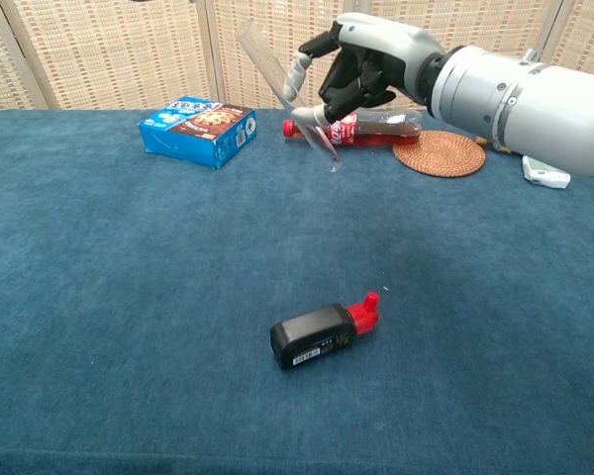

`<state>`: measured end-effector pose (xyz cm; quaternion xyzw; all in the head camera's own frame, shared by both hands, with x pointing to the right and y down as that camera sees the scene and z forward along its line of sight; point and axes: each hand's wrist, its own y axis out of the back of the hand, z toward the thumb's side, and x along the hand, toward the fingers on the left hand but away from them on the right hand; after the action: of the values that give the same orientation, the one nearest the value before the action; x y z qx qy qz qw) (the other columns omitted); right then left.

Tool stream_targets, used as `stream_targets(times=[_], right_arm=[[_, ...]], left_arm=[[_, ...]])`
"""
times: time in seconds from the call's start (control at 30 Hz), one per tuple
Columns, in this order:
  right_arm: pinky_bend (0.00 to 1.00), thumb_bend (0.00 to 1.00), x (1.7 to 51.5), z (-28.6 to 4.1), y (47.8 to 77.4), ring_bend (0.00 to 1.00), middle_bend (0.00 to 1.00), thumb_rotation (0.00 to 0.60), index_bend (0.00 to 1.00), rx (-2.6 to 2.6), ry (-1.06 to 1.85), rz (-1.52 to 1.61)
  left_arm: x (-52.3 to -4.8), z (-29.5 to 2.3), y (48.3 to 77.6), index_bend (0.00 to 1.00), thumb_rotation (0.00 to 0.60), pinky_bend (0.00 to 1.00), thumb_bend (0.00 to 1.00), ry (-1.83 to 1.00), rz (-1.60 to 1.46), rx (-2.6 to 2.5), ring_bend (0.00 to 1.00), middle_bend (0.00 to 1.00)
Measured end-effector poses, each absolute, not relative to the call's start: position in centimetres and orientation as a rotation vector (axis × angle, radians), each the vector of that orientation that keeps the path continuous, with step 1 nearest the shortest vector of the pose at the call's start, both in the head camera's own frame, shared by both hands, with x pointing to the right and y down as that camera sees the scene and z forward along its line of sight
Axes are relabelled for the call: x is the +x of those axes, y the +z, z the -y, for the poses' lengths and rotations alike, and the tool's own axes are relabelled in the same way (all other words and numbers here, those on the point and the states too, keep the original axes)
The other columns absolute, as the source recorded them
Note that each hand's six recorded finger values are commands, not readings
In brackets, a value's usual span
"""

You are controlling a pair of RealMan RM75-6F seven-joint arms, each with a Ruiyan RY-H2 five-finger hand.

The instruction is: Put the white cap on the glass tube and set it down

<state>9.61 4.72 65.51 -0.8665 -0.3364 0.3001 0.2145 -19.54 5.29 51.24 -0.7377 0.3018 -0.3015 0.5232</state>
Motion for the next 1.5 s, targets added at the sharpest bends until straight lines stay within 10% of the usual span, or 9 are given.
stream_targets(times=[1.5], right_arm=[[1.00, 0.62, 8.7, -5.2, 65.0, 1.00, 1.00, 0.600, 0.86, -2.427, 0.810, 0.921]], left_arm=[[-16.4, -6.2, 52.0, 0.58, 0.600, 0.00, 0.40, -0.743, -0.633, -1.748, 0.03, 0.08]])
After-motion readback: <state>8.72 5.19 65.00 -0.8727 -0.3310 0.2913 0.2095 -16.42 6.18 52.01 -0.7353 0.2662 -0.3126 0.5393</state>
